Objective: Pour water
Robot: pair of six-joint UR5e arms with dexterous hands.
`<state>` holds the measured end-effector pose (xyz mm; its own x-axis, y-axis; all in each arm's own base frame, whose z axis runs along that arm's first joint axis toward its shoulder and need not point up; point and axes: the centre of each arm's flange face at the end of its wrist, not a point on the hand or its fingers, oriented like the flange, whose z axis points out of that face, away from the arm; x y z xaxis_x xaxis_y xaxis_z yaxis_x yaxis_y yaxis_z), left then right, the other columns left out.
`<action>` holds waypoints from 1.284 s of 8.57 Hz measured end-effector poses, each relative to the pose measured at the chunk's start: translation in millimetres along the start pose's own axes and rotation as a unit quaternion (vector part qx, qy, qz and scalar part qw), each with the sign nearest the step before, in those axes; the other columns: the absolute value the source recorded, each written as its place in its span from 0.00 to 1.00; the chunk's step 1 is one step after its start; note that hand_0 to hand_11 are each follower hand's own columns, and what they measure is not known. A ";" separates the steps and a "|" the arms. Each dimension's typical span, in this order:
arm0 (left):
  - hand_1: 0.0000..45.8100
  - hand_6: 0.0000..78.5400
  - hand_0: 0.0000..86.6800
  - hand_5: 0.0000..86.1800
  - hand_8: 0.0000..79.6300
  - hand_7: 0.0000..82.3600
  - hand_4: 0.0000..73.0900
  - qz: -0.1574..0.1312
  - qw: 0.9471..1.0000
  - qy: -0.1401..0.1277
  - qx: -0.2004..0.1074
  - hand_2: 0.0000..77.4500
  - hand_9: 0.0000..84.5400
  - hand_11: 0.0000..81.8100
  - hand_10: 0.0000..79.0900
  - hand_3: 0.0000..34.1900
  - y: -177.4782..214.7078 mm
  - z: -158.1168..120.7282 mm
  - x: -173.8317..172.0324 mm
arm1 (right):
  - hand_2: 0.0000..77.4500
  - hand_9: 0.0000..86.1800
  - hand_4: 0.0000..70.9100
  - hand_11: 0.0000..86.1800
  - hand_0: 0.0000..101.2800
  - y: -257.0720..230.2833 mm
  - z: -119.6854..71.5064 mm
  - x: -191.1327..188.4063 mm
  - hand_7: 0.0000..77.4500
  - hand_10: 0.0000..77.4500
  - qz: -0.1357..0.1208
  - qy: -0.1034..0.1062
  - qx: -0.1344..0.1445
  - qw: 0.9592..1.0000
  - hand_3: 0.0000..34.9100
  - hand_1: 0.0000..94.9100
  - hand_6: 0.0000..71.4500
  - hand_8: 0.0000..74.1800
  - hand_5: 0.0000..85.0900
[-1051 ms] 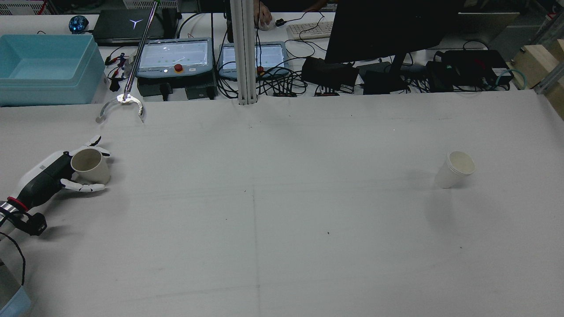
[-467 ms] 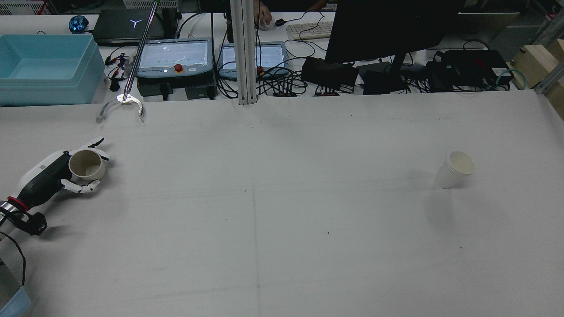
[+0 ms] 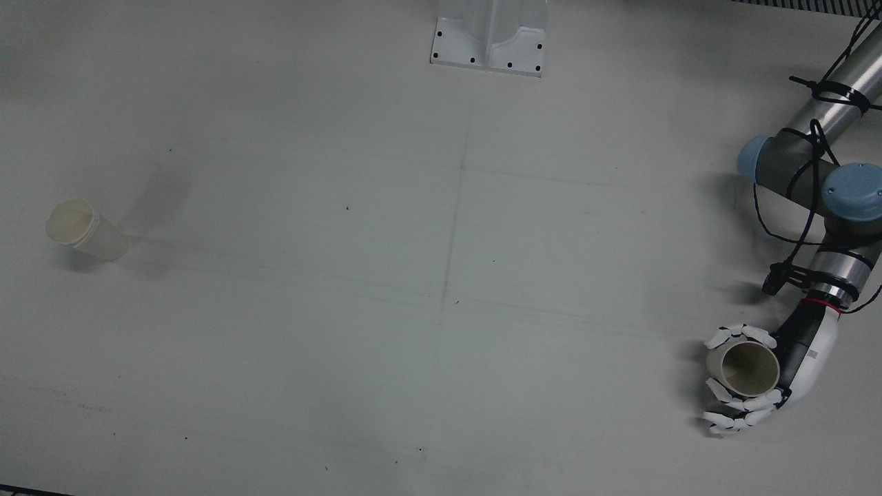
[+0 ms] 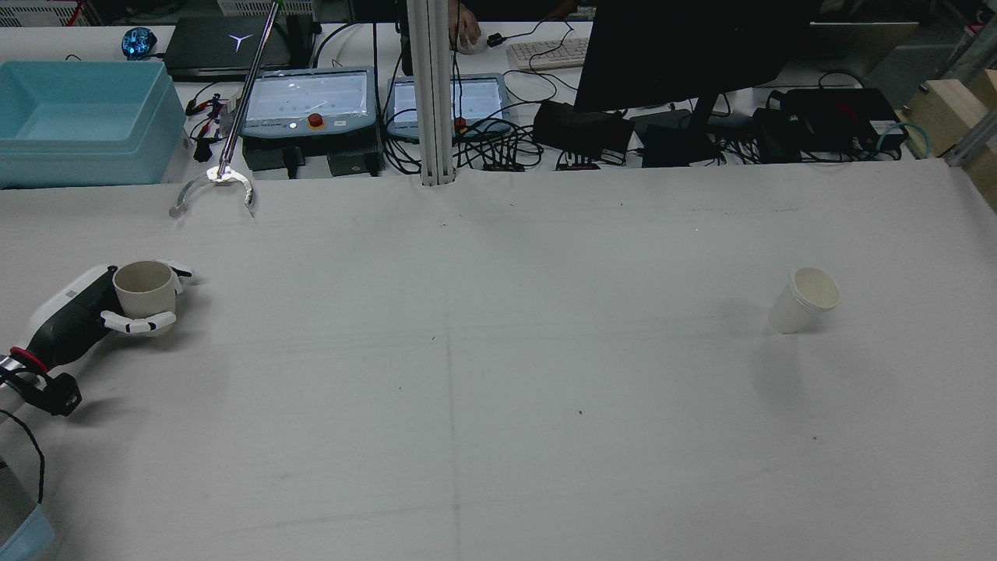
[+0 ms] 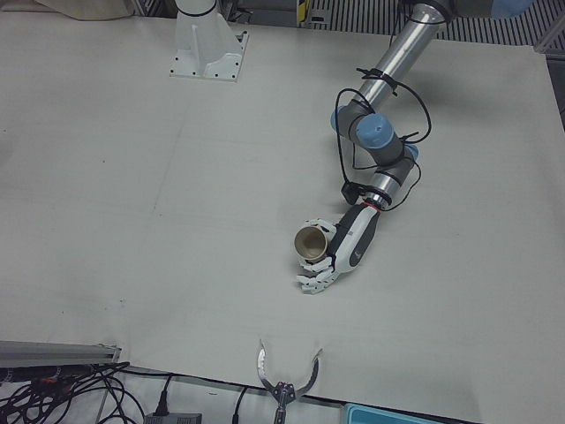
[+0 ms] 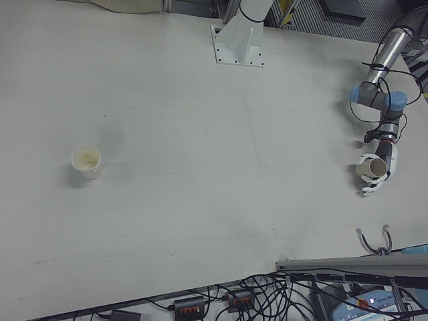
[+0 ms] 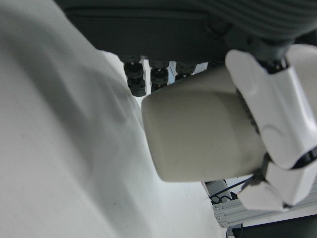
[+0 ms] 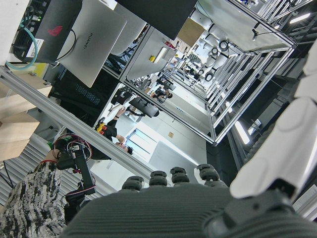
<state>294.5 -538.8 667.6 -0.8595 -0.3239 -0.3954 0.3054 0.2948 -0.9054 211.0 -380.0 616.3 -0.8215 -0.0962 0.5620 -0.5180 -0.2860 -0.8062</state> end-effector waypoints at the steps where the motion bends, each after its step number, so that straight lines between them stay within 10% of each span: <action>1: 0.00 0.24 0.58 0.43 0.17 0.41 0.54 -0.003 1.000 0.000 0.002 0.42 0.27 0.15 0.13 0.00 2.3 -0.1 1.8 | 0.14 0.06 0.08 0.03 0.39 0.2 0.1 0.2 0.08 0.01 0.000 0.000 0.000 1.000 0.00 0.09 0.04 0.02 0.01; 3: 0.17 0.19 0.57 0.59 0.16 0.36 0.54 -0.008 1.000 0.000 0.007 0.12 0.25 0.15 0.11 0.00 6.8 -0.1 5.4 | 0.14 0.06 0.08 0.03 0.39 0.7 0.4 1.3 0.09 0.01 0.000 0.001 -0.001 1.000 0.00 0.09 0.04 0.02 0.01; 11: 0.19 0.16 0.50 0.58 0.12 0.29 0.54 -0.028 0.998 0.039 0.027 0.50 0.21 0.15 0.10 0.00 1.8 -1.0 40.9 | 0.14 0.06 0.08 0.03 0.40 7.2 4.0 8.2 0.08 0.01 -0.001 0.010 -0.008 1.000 0.00 0.09 0.04 0.02 0.01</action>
<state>259.6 -550.7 649.9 -0.9044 -0.2662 -0.3333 0.2766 0.2290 -0.9333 201.6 -386.7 615.8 -0.8254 -0.0775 0.5592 -0.5223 -0.2715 -0.8084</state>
